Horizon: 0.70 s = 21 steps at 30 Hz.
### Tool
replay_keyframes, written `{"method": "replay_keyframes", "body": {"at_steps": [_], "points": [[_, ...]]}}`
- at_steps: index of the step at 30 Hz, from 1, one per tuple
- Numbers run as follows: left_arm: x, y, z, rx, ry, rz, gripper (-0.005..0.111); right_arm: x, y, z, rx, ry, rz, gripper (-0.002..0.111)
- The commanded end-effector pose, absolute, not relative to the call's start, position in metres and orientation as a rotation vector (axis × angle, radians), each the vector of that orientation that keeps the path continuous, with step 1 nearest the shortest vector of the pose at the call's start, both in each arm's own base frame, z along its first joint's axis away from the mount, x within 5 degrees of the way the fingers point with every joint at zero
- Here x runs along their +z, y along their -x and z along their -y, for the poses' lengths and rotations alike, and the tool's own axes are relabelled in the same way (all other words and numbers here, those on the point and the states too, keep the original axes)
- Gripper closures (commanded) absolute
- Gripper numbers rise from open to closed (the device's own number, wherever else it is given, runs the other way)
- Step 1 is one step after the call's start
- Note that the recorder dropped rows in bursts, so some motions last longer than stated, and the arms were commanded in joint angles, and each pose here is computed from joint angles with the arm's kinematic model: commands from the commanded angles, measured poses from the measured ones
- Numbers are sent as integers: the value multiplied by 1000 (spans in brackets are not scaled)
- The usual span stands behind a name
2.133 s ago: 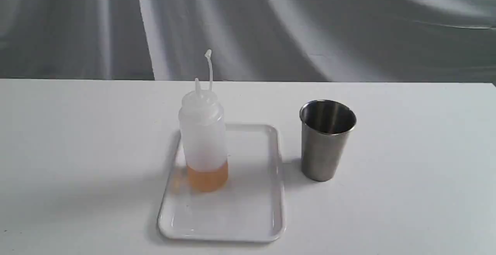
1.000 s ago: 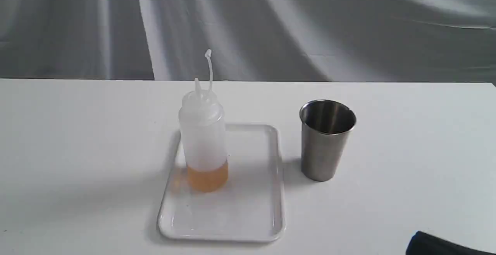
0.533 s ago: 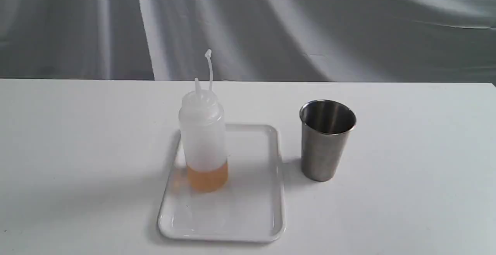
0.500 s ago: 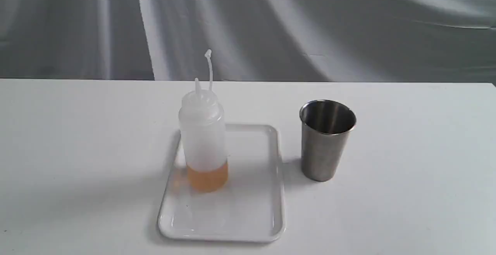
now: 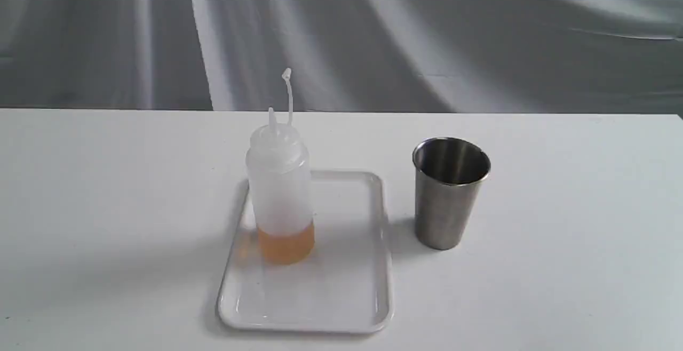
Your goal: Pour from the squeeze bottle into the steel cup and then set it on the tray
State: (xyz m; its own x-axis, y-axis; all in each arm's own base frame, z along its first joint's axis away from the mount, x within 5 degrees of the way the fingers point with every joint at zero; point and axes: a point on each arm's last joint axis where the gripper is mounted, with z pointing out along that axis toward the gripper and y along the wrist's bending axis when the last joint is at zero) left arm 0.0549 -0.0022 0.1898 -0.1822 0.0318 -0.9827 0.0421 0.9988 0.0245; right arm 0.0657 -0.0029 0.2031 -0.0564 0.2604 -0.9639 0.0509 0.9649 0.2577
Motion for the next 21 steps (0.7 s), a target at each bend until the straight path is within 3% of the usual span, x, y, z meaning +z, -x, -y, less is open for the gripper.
{"method": "replay_keyframes", "body": {"at_steps": [1, 21], "points": [[189, -55, 3, -16, -56, -1749, 107, 199, -65, 6, 102, -225, -1666, 108], [189, -55, 3, -16, -56, -1749, 107, 184, -53, 11, -82, -176, -1801, 108]]}}
